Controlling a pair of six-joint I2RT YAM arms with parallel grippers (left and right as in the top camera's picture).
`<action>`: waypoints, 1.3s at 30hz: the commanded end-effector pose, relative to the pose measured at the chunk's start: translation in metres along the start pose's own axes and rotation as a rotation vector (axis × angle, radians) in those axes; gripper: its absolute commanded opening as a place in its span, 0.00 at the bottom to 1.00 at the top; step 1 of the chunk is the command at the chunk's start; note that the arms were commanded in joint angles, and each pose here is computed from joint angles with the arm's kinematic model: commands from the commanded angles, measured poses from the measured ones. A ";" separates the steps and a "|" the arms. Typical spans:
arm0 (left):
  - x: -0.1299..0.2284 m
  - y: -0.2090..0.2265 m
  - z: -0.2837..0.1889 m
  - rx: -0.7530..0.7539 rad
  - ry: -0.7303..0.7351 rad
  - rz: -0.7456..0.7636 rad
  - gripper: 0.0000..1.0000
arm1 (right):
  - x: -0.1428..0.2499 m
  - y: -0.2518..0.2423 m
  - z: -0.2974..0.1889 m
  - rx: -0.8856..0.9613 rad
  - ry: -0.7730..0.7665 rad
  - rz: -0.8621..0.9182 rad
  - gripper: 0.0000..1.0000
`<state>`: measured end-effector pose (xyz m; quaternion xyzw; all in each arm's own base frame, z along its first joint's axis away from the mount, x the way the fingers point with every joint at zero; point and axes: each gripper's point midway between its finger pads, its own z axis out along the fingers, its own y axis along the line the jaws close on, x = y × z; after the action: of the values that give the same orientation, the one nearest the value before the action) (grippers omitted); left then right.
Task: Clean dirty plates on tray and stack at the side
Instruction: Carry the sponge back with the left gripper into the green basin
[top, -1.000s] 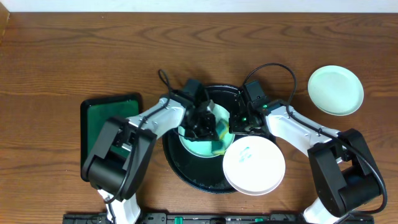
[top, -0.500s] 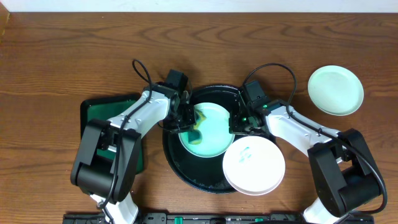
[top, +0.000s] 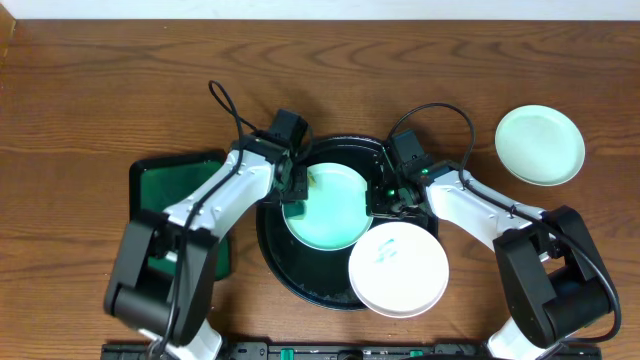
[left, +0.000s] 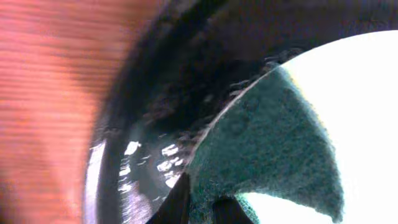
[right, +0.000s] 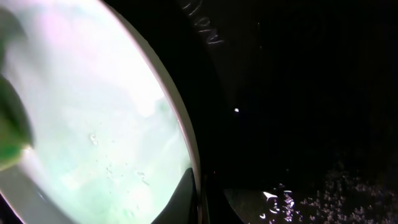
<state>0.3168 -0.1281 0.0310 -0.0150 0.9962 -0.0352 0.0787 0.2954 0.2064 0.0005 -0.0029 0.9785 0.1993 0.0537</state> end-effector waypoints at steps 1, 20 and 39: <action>-0.011 0.037 -0.030 -0.174 -0.119 -0.012 0.07 | 0.013 -0.033 0.011 0.125 0.033 0.020 0.01; 0.026 0.121 -0.076 -0.260 -0.021 -0.337 0.08 | -0.003 -0.004 0.005 0.013 0.018 -0.172 0.01; 0.038 0.189 -0.079 -0.237 0.026 -0.581 0.21 | -0.040 0.035 -0.034 -0.030 -0.017 -0.293 0.01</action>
<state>0.2670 0.0670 0.0892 -0.3159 0.9451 0.0656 0.0517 0.3240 0.2226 0.0414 -0.1344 0.9677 0.1977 0.0804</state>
